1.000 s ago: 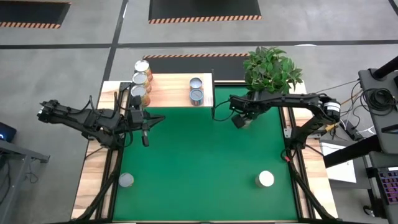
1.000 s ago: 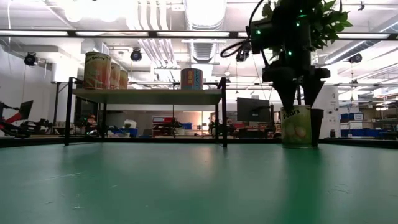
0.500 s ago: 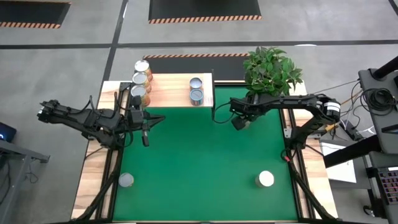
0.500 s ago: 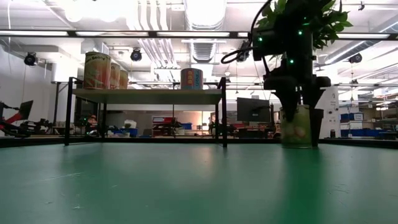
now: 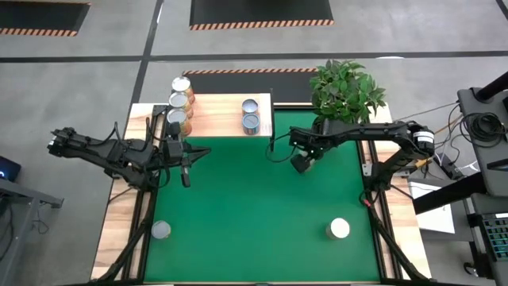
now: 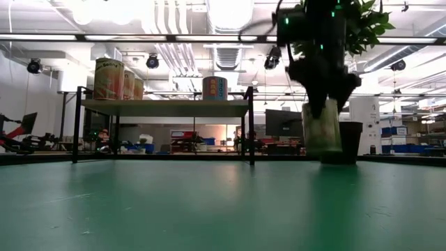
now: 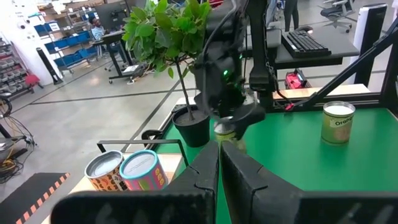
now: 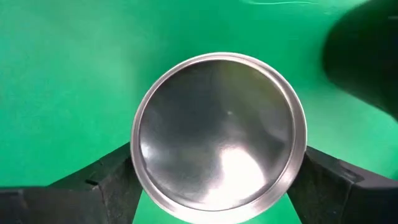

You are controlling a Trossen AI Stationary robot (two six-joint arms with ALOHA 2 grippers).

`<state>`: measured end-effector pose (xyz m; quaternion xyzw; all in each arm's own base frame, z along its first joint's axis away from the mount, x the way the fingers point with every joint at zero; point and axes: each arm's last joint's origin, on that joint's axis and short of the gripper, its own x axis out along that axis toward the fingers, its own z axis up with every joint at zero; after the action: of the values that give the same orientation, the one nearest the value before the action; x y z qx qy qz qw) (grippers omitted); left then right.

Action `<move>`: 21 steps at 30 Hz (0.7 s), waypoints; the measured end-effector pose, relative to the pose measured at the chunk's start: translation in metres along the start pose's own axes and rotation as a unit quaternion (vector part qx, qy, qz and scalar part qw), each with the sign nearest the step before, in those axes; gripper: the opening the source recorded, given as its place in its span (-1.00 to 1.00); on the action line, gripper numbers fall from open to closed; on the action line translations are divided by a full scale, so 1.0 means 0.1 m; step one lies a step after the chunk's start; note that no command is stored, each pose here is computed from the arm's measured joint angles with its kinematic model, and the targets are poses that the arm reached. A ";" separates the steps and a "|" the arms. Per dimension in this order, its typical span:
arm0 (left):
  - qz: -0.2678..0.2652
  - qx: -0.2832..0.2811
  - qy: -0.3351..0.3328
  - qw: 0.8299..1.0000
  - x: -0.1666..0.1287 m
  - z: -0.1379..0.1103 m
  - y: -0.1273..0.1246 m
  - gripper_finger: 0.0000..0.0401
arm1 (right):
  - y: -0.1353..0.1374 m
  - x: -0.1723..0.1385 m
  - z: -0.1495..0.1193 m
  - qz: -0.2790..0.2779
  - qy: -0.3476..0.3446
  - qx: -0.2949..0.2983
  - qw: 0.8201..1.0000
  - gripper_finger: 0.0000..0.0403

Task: Pick and place cans onto a shelf
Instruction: Put the top right light green can on the shelf

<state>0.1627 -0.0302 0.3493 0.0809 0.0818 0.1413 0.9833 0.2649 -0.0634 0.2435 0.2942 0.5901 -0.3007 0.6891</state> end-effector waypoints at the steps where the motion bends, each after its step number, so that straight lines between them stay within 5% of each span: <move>1: 0.000 0.001 0.000 1.000 0.00 0.00 0.00 -1.00 | 0.04 -0.05 -0.01 0.007 0.002 -0.010 1.000 0.54; 11: 0.000 0.010 0.001 1.000 0.00 0.00 0.00 -1.00 | 0.58 -0.64 -0.11 0.101 -0.048 -0.165 0.980 0.49; 21: -0.001 0.026 -0.005 1.000 -0.04 -0.05 0.02 -1.00 | 0.95 -1.08 0.17 0.109 -0.130 -0.244 0.955 0.50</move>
<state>0.1574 -0.0287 0.3457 0.1071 0.0805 0.1377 0.9814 0.3348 -0.0074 0.3575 0.1381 0.5148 -0.1062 0.8394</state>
